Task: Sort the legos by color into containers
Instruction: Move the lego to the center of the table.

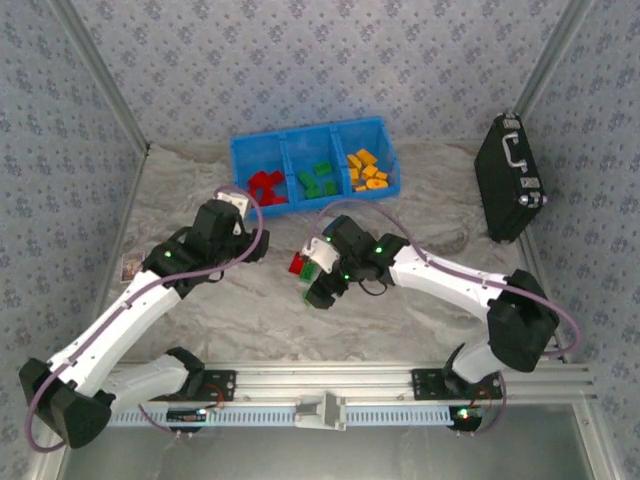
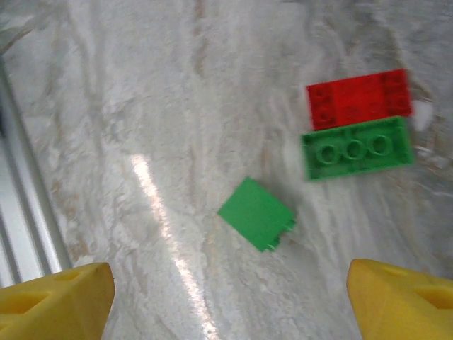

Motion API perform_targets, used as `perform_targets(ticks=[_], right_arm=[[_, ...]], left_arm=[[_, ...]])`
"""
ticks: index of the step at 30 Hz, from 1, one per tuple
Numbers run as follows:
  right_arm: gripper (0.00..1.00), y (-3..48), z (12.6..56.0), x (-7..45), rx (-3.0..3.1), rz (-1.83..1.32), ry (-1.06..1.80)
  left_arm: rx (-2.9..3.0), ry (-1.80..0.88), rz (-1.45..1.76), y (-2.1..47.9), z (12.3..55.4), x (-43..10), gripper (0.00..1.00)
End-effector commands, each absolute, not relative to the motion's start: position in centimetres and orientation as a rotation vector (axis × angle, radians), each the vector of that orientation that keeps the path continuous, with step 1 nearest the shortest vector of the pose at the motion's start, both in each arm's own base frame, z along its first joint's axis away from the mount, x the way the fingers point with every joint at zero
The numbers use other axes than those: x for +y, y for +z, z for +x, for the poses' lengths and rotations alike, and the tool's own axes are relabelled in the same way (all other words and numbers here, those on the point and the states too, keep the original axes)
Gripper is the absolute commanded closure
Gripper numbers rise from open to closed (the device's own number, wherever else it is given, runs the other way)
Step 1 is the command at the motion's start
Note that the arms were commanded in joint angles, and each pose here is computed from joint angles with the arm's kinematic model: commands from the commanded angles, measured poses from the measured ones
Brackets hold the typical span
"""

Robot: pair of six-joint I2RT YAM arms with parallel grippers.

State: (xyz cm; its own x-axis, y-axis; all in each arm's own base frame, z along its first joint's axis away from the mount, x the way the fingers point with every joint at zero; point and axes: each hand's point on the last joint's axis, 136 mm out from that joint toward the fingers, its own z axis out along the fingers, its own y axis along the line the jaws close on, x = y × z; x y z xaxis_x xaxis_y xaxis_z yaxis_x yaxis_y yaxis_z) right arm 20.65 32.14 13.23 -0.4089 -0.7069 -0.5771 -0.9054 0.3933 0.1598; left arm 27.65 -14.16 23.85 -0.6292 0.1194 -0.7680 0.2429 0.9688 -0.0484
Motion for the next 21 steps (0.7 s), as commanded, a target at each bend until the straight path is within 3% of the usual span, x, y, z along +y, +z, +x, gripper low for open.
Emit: perform_targets(ticks=[1, 10, 21], right_arm=[[0.12, 13.3, 18.8, 33.8, 2.072, -1.585, 0.778], [0.05, 9.1, 18.0, 34.7, 2.001, -1.779, 0.789], [0.1, 4.8, 19.7, 34.8, 1.973, -1.86, 0.477]], left_arm=[[2.209, -0.226, 0.247, 26.0, 27.1, -14.0, 0.19], [2.16, -0.216, 0.189, 27.4, 25.8, -12.2, 0.19], [2.168, -0.142, 0.223, 27.3, 25.1, -10.9, 0.18]])
